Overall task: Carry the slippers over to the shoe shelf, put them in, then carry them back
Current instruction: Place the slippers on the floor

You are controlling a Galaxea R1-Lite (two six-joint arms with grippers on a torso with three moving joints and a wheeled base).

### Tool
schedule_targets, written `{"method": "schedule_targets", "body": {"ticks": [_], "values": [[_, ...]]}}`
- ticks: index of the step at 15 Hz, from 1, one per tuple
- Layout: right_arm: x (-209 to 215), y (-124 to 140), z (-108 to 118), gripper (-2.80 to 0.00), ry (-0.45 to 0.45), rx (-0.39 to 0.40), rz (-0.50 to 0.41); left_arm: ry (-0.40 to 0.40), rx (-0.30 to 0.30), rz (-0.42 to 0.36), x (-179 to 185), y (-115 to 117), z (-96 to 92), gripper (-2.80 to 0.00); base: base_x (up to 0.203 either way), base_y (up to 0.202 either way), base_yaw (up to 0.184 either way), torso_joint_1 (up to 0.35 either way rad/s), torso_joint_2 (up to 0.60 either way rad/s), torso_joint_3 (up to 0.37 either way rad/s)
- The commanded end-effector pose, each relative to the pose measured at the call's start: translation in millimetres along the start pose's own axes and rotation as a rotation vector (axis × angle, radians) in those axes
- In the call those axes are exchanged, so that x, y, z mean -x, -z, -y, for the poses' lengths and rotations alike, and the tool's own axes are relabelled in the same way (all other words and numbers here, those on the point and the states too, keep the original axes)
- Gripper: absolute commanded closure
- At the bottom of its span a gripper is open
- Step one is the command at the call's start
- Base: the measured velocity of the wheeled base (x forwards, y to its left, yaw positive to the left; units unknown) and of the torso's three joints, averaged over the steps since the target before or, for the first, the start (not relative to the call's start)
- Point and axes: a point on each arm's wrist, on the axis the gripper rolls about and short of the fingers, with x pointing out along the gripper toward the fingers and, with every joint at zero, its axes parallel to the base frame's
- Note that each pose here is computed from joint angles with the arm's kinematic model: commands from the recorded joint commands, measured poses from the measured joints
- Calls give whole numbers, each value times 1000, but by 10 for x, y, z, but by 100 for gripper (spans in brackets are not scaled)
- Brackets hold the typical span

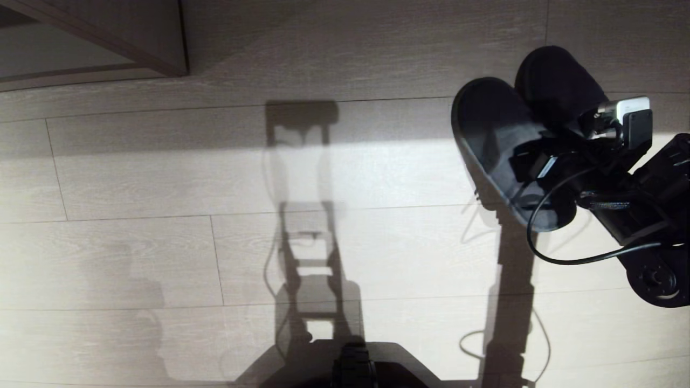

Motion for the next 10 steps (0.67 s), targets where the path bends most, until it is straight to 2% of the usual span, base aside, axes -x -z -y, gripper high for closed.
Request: {"method": "schedule_targets", "body": {"ticks": [1,8,10], "values": [[-6,42,-2,-280,4,2,-6,-2,0,2,1,0,0,0,0,0,0,0,0,0],[50,148,-25,-280,11,2,-56,-2,1,2,1,0,-1,0,0,0,0,0,0,0],[198,267,-55,-280,0,6,-130,-2,1,2,1,0,-1,0,0,0,0,0,0,0]]}}
